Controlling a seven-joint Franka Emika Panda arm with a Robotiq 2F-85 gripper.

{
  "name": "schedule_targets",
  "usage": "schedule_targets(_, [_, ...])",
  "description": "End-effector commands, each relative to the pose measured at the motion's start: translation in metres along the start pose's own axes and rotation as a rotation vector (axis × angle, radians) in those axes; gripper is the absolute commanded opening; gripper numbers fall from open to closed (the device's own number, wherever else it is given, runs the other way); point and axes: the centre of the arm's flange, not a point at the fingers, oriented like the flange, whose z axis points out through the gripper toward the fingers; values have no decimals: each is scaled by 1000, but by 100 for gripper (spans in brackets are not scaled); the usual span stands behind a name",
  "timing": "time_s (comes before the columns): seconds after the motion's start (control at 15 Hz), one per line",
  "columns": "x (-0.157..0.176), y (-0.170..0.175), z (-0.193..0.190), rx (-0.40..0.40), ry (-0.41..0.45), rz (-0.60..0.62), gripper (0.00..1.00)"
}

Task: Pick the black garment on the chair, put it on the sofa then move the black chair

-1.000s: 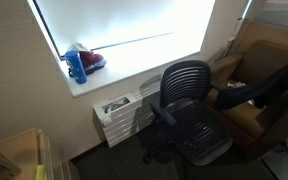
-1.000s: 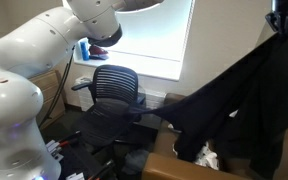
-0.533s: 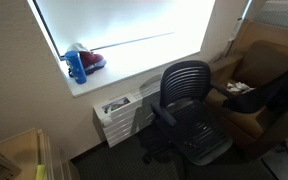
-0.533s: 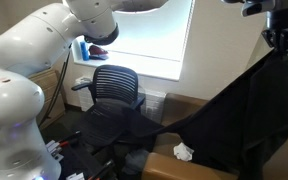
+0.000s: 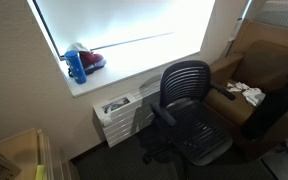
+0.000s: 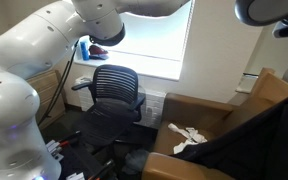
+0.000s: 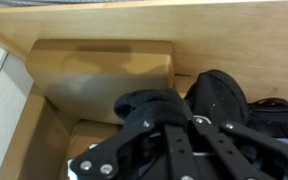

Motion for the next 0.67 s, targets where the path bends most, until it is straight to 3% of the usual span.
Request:
schedule_targets(0.0, [-59, 31, 2, 15, -121, 142, 2])
schedule_targets(0.07, [-52, 27, 8, 29, -191, 134, 2])
schedule_targets(0.2, [-43, 34, 9, 10, -151, 70, 2])
schedule_targets(0.27, [-41, 45, 11, -39, -150, 100, 2])
schedule_targets(0.4, [-37, 68, -5, -115, -233, 168, 2])
schedule_targets(0.6, [-37, 100, -16, -218, -254, 186, 2])
